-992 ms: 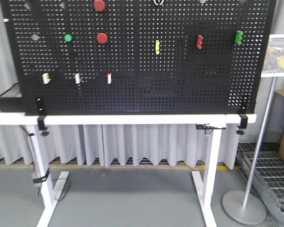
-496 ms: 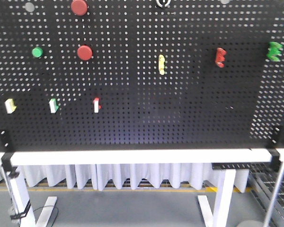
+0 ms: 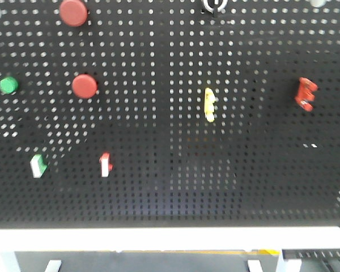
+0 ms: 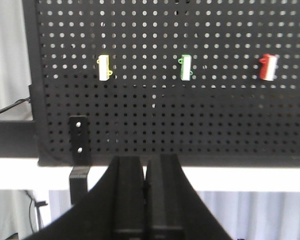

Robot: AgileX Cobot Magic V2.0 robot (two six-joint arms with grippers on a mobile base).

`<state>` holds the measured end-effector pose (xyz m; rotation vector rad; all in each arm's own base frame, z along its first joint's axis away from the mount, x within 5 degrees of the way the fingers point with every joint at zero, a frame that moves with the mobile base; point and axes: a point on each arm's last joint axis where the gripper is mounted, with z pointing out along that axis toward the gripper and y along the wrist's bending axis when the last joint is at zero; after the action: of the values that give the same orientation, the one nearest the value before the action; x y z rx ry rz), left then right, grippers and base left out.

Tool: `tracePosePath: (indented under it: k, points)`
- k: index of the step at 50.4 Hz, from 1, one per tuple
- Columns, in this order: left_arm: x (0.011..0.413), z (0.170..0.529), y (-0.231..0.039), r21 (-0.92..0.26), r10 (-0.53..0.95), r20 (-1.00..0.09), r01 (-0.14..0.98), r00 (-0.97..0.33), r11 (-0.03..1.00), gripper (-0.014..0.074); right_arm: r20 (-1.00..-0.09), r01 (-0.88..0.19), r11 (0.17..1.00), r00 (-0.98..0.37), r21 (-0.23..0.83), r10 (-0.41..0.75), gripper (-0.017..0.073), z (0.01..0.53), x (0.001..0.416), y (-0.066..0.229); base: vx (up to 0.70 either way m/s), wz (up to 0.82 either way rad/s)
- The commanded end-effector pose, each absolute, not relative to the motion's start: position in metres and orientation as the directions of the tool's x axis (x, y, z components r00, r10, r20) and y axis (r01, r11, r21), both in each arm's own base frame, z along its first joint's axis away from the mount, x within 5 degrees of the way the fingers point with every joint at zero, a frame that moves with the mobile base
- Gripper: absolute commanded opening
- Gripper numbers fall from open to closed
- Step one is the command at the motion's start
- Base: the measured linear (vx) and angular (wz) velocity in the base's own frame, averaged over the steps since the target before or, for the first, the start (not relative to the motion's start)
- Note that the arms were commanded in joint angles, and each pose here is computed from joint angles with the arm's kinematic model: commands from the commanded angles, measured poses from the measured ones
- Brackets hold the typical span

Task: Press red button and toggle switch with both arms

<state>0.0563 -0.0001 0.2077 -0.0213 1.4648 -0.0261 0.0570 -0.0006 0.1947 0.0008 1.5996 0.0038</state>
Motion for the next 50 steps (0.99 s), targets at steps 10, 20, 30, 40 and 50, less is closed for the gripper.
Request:
tracePosePath:
  k: [10, 20, 30, 40, 50]
  points:
    - [0.0578, 0.2048, 0.0002, -0.047, -0.048, -0.988, 0.005, 0.146, 0.999, 0.0002, -0.999, -0.013, 1.0, 0.05, -0.007, -0.007, -0.0003, 0.1987, 0.0564, 0.0006, 0.18, -0.01]
    - [0.0578, 0.2048, 0.0002, -0.047, -0.048, -0.988, 0.005, 0.146, 0.999, 0.0002, -0.999, -0.013, 1.0, 0.05, -0.007, -0.007, -0.0003, 0.1987, 0.0564, 0.0006, 0.12, -0.02]
    - [0.0578, 0.2048, 0.0002, -0.047, -0.048, -0.988, 0.005, 0.146, 0.999, 0.0002, -0.999, -0.013, 1.0, 0.05, -0.007, -0.007, -0.0003, 0.1987, 0.0564, 0.0006, 0.08, -0.03]
    - [0.0578, 0.2048, 0.0002, -0.047, -0.048, -0.988, 0.005, 0.146, 0.999, 0.0002, -0.999, -0.013, 1.0, 0.051, -0.008, -0.007, -0.0003, 0.1988, 0.0564, 0.0006, 0.04, -0.02]
    - [0.0578, 0.2048, 0.0002, -0.047, -0.048, -0.988, 0.005, 0.146, 0.999, 0.0002, -0.998, -0.014, 1.0, 0.054, -0.008, -0.007, -0.0003, 0.1991, 0.0564, 0.0007, 0.0, -0.01]
